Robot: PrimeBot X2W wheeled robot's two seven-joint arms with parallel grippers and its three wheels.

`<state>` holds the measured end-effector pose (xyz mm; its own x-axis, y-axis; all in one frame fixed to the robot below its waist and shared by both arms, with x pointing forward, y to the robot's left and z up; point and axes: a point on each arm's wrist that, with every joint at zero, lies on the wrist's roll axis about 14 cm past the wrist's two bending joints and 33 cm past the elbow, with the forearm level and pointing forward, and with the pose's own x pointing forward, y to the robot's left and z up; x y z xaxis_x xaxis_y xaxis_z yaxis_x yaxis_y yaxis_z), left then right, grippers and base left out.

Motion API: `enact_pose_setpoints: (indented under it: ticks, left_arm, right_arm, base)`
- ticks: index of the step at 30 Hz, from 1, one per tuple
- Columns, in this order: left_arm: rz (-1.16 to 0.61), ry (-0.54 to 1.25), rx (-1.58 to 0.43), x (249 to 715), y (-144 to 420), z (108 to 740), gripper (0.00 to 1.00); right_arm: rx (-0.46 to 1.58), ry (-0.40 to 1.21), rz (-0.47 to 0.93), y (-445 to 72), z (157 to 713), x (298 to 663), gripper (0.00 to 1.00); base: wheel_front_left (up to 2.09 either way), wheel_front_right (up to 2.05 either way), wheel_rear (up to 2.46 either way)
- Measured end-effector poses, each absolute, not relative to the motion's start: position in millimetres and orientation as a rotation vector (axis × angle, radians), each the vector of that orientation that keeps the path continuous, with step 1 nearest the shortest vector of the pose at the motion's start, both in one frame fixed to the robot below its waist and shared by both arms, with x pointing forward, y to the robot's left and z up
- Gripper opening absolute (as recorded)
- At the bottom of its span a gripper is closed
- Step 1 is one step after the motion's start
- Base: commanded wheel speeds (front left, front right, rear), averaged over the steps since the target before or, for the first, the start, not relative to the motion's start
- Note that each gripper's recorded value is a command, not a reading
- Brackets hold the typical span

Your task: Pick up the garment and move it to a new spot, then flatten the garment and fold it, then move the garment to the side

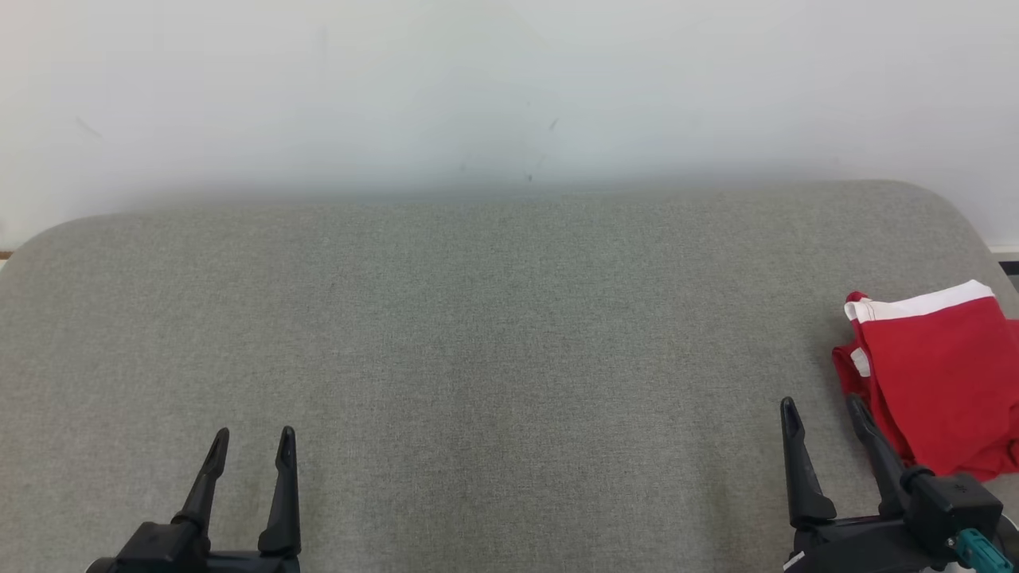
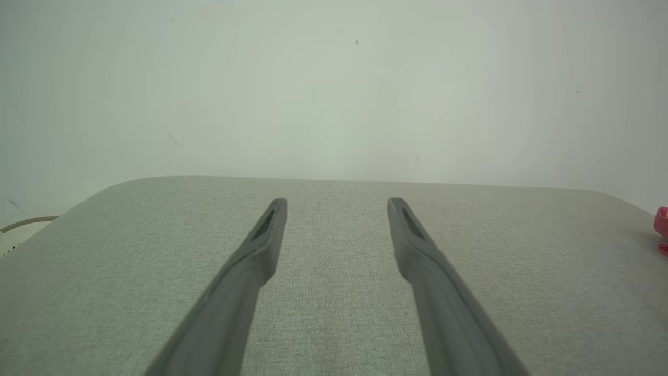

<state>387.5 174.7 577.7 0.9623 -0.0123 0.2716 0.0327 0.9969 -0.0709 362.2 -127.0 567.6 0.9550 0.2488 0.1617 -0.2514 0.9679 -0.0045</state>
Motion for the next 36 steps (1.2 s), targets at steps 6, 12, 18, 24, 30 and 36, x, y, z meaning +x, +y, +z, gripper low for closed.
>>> enact_pose_setpoints:
  ticks: [6,12,18,24,30,36]
  left_arm:
    - [-0.019,-0.268,-0.068,388.1,176.3,575.7,1.00]
    - [-0.020,-0.264,-0.068,389.0,175.5,574.4,1.00]
    - [-0.025,-0.257,-0.067,390.4,173.8,573.4,1.00]
    - [-0.027,-0.186,-0.082,385.3,168.5,549.9,0.00]
    - [-0.033,-0.153,-0.197,380.8,165.4,541.9,0.00]
    - [-0.039,-0.130,-0.307,377.0,162.1,537.2,0.00]
  right_arm:
    - [0.017,-0.162,0.259,-125.1,567.4,363.5,1.00]
    - [0.023,-0.154,0.266,-122.8,565.2,364.0,1.00]
    - [0.028,-0.153,0.267,-122.5,564.7,364.5,1.00]
    - [0.038,-0.082,0.261,-123.8,541.8,359.7,0.00]
    - [0.165,-0.043,0.236,-133.7,534.4,357.3,0.00]
    - [0.283,-0.016,0.208,-145.7,530.3,357.2,0.00]
  base:
    - [0.00,0.00,0.00]
    - [0.00,0.00,0.00]
    - [0.00,0.00,0.00]
    - [0.00,0.00,0.00]
    - [0.00,0.00,0.00]
    - [0.00,0.00,0.00]
